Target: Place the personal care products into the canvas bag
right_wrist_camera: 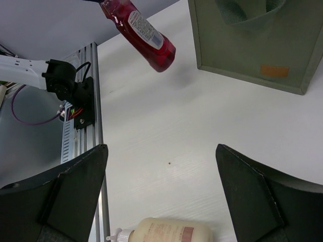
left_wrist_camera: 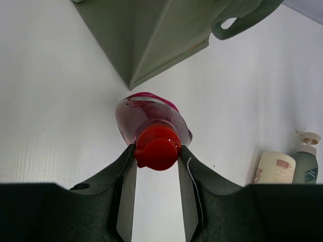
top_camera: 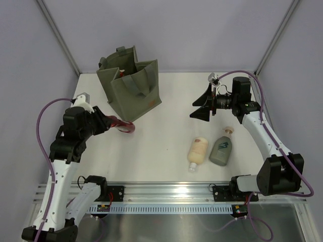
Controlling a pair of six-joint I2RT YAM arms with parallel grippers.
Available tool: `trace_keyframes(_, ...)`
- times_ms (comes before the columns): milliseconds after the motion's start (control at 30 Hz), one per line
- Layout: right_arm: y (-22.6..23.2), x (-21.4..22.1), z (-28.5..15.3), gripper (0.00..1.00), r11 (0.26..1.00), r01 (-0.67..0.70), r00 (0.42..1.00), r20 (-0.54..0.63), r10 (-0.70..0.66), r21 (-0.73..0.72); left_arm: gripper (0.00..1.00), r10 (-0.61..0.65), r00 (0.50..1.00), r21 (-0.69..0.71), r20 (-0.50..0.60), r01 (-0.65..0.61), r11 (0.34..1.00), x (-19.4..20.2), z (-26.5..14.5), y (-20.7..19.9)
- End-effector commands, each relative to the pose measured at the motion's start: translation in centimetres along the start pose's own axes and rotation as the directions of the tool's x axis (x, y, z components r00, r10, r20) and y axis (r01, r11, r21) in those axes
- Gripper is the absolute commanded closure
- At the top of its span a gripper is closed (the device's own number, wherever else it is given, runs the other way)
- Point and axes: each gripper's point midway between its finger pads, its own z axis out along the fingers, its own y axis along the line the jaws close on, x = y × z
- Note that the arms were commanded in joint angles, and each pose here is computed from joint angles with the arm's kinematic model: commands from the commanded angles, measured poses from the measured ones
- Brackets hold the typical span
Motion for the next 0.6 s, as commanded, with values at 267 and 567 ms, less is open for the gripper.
trace_keyframes(267,0.4,1.4,0.8,0.06,0.998,0.026,0.998,-0.056,-0.03,-0.056,1.0,0.038,0.998,0.266,0.043,-0.048,0.963,-2.6,0.5,-5.5)
trace_keyframes(567,1.5,5.9,8.0,0.09,0.998,0.016,0.965,-0.259,-0.033,-0.067,1.0,0.043,0.991,0.355,-0.129,0.005,0.935,3.7,3.7,-5.1)
